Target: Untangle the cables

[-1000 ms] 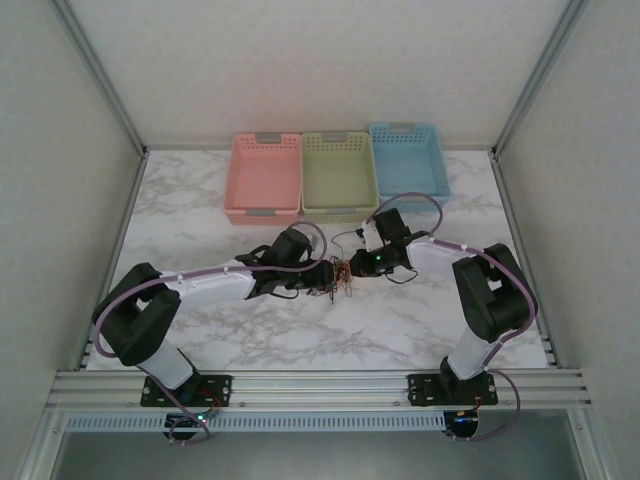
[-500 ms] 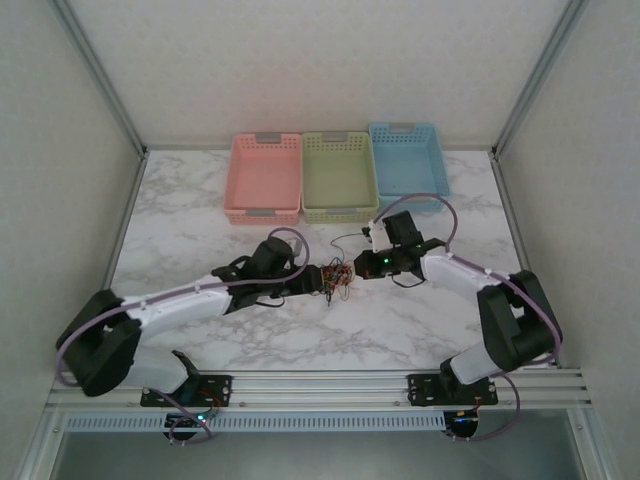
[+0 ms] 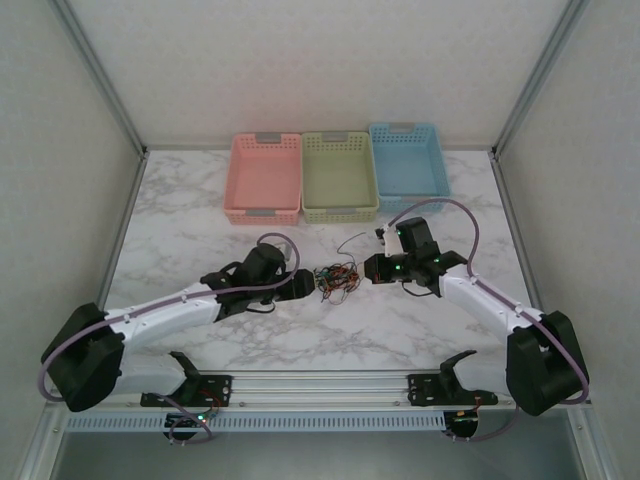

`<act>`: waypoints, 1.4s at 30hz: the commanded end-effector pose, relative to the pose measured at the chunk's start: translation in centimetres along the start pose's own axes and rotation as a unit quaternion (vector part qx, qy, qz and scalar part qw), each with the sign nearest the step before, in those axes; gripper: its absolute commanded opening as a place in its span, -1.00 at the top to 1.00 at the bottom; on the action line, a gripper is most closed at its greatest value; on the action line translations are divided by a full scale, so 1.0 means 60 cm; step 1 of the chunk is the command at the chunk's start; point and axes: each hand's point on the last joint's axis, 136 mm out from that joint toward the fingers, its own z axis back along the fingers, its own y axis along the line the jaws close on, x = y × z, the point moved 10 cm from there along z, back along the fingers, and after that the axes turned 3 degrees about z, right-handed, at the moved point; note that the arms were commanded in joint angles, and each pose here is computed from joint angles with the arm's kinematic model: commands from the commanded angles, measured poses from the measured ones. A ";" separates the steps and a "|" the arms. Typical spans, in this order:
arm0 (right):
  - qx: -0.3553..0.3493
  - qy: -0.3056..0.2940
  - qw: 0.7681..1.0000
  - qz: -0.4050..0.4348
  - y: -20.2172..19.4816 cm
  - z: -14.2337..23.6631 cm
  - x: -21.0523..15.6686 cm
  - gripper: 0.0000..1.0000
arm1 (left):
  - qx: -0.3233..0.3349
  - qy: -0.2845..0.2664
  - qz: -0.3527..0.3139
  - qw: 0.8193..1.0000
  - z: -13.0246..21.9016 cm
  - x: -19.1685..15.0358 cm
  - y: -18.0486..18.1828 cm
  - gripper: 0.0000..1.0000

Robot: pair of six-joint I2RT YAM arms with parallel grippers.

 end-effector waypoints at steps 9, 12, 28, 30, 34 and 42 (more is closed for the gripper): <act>-0.050 0.018 0.998 -0.025 -0.022 -0.014 -0.015 1.00 | -0.010 -0.008 -0.005 1.000 -0.043 0.024 -0.001 -0.02; -0.058 0.020 0.998 -0.025 -0.023 -0.012 -0.017 1.00 | -0.020 0.002 0.009 1.000 -0.060 0.029 0.011 -0.03; -0.077 0.023 0.996 -0.030 -0.030 -0.013 -0.020 1.00 | -0.041 0.034 -0.012 0.998 -0.112 0.042 0.002 0.24; -0.080 0.021 0.996 -0.031 -0.031 -0.012 -0.020 1.00 | -0.041 0.023 -0.018 0.999 -0.109 0.043 0.004 0.39; -0.082 0.018 0.996 -0.029 -0.030 -0.010 -0.018 1.00 | -0.040 0.023 -0.016 0.999 -0.108 0.046 0.011 0.66; -0.097 0.008 0.995 -0.027 -0.033 0.000 -0.012 1.00 | -0.015 -0.006 -0.012 1.000 -0.058 0.050 0.023 1.00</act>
